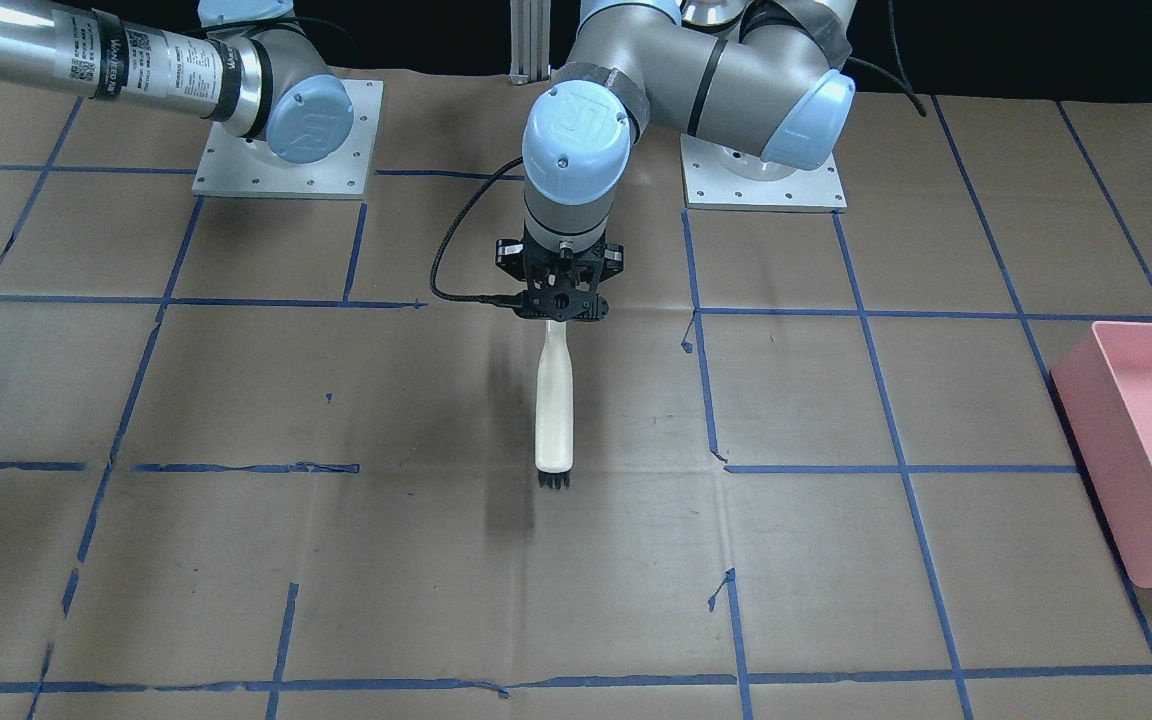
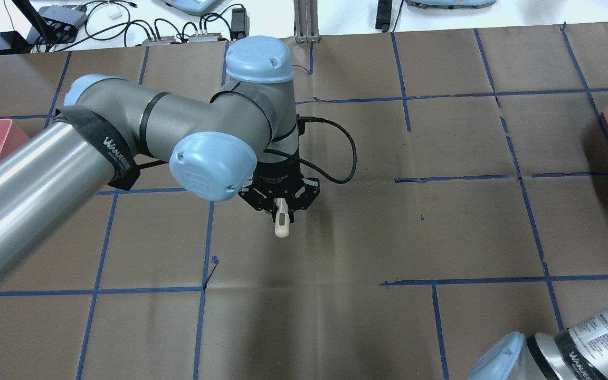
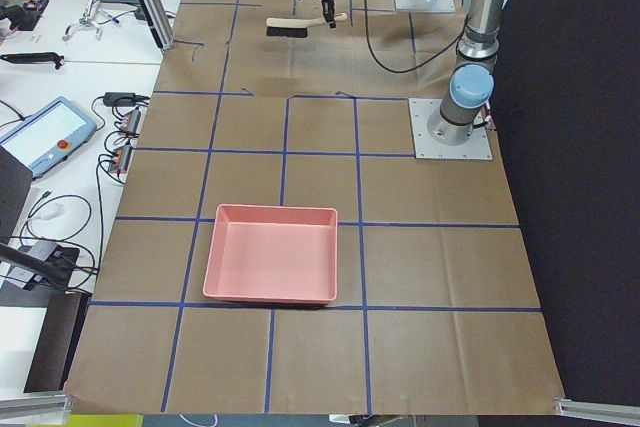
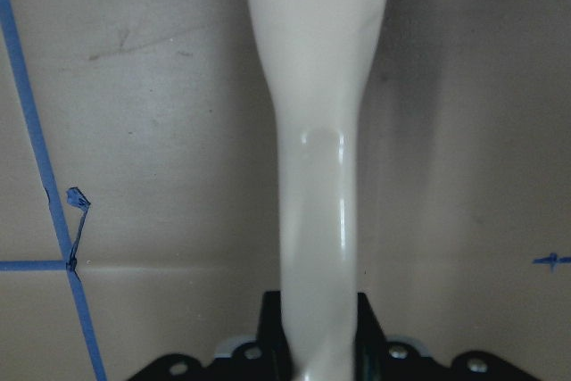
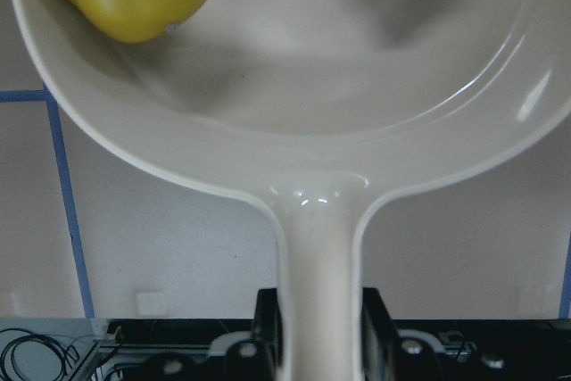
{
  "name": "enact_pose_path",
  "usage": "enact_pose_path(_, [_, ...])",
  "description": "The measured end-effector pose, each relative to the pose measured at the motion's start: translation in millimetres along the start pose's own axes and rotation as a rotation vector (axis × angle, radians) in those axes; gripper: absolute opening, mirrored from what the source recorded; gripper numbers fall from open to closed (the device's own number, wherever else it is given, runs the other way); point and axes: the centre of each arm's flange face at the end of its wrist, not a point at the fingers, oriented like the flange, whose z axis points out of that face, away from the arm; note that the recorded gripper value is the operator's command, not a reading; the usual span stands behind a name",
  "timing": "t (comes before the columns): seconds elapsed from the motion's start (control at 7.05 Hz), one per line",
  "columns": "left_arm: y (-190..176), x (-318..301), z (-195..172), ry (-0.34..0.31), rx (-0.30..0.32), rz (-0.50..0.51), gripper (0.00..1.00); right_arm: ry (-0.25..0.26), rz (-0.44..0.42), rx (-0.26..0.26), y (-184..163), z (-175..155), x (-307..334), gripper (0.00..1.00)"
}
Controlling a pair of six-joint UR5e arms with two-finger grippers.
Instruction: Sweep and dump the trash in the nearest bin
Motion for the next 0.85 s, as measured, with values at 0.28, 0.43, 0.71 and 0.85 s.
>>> enact_pose_path(0.28, [30.4,14.3,30.9,0.014,-0.041,-0.025,0.08,0.001,0.016,-0.023,-2.1,-13.5,1.1,0.03])
enact_pose_path(0.43, [45.0,18.2,44.3,0.005,-0.055,-0.024,0.08,0.001,0.022,-0.026,-4.5,-19.4,1.2,0.03])
enact_pose_path(0.71, [75.9,29.3,64.3,0.015,-0.067,-0.034,0.08,-0.012,0.033,-0.024,-14.2,-26.4,5.8,0.03])
enact_pose_path(0.85, [91.2,32.4,71.9,0.02,-0.07,-0.029,0.08,-0.023,0.024,-0.029,-22.7,-28.3,13.5,0.03])
